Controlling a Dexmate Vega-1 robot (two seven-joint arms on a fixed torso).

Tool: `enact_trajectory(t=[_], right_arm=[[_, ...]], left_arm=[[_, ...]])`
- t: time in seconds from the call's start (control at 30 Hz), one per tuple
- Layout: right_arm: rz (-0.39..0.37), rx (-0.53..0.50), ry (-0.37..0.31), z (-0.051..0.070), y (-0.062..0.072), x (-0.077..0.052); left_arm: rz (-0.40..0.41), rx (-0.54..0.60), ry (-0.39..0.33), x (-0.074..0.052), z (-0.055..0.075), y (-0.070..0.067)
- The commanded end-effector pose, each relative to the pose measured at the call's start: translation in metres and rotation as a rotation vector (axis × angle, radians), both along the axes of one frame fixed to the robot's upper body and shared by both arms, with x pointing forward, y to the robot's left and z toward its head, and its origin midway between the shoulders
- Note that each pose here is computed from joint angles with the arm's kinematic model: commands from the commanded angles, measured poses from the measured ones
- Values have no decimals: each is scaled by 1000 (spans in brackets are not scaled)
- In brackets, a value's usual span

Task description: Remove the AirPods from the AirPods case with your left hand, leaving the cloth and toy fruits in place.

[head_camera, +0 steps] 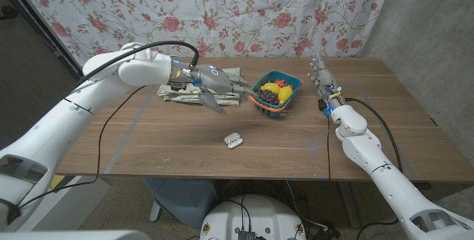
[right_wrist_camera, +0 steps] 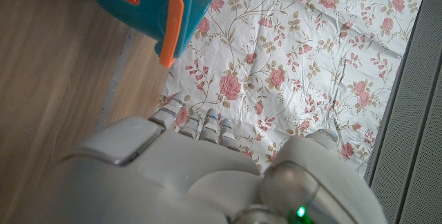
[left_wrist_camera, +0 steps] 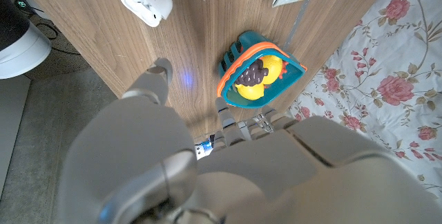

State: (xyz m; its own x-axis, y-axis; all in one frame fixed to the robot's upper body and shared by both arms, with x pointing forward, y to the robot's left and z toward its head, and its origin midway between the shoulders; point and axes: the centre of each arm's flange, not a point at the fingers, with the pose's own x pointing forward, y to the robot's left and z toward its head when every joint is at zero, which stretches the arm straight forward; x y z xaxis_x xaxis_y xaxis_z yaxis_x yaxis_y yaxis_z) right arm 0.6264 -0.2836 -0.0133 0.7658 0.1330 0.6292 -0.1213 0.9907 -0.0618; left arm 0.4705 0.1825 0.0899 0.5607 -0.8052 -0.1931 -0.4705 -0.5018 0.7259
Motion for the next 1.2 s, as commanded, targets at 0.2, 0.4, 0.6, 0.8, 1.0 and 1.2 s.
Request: enact_trajectory(t=[0.2,0.4,0.6,0.8,1.0,1.2], right_arm=[[-3,10,-8,-2,0,-3],[-1,18,-13,-3,-1,-5],[-3,11,-26,2,3,-8],[-9,6,-32,4,3,-13],[-9,11,-35,3,1,-14],[-7,18,-32,-2,2,-12]], left_arm=[[50,45,12,0,-4,11],[58,42,15,7,-4,17],[28,40,7,10,-9,20],[33,53,18,11,-13,23],[29,63,25,8,-15,22],[19,83,-5,6,-16,25]])
